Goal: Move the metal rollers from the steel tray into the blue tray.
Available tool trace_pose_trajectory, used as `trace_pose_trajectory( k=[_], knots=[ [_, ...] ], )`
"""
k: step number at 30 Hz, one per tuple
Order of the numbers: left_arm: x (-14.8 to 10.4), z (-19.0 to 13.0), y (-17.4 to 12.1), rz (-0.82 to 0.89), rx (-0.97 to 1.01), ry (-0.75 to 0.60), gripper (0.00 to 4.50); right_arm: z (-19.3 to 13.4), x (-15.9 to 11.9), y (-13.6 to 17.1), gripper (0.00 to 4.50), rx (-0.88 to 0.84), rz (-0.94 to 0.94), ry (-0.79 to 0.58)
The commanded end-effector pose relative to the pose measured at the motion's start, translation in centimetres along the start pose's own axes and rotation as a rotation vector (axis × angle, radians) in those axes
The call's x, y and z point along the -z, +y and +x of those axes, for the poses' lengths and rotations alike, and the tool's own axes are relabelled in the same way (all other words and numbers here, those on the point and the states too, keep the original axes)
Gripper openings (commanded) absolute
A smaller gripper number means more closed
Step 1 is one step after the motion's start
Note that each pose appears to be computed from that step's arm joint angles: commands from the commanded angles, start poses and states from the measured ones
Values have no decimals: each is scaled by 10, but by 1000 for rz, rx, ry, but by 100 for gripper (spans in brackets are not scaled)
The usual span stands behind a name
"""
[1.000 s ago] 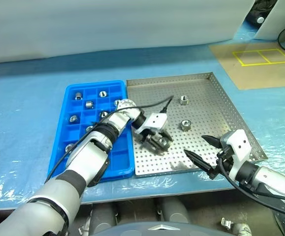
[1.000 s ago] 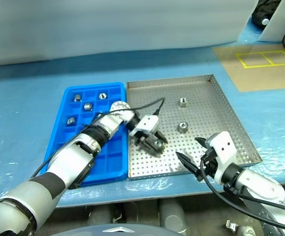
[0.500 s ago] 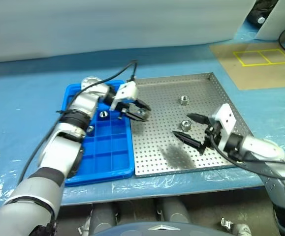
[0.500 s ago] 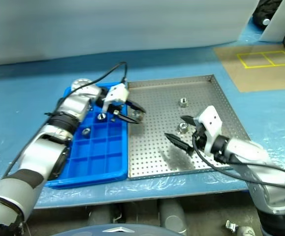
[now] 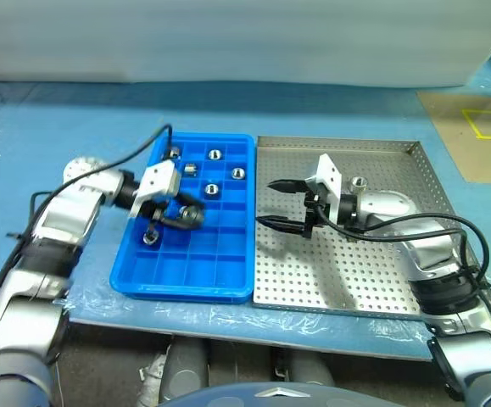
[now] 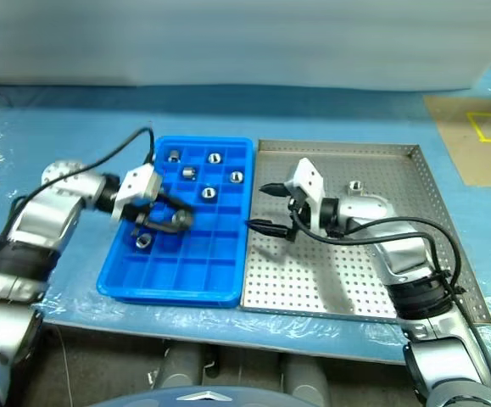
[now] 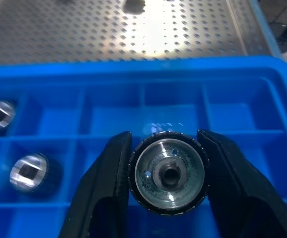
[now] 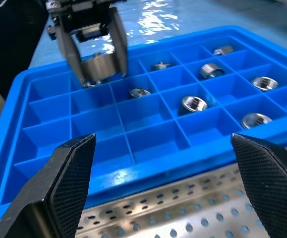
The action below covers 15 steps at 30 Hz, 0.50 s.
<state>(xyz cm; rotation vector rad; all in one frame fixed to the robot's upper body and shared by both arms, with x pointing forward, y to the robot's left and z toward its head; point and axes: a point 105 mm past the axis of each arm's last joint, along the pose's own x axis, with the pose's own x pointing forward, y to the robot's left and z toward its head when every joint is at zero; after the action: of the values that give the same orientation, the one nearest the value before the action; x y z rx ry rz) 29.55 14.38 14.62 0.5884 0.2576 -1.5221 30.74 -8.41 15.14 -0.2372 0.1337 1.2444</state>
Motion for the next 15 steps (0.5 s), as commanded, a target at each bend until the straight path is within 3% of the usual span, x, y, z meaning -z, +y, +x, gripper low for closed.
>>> trace_pose_trajectory(
  k=[1, 15],
  knots=[
    [-11, -10, -17, -7, -32, -33, 173, 7, -9, 1, 450, -37, -42, -36],
    [27, -14, -42, -125, -51, 76, 173, 8, -1, 0, 450, -35, -36, -34]
  ],
)
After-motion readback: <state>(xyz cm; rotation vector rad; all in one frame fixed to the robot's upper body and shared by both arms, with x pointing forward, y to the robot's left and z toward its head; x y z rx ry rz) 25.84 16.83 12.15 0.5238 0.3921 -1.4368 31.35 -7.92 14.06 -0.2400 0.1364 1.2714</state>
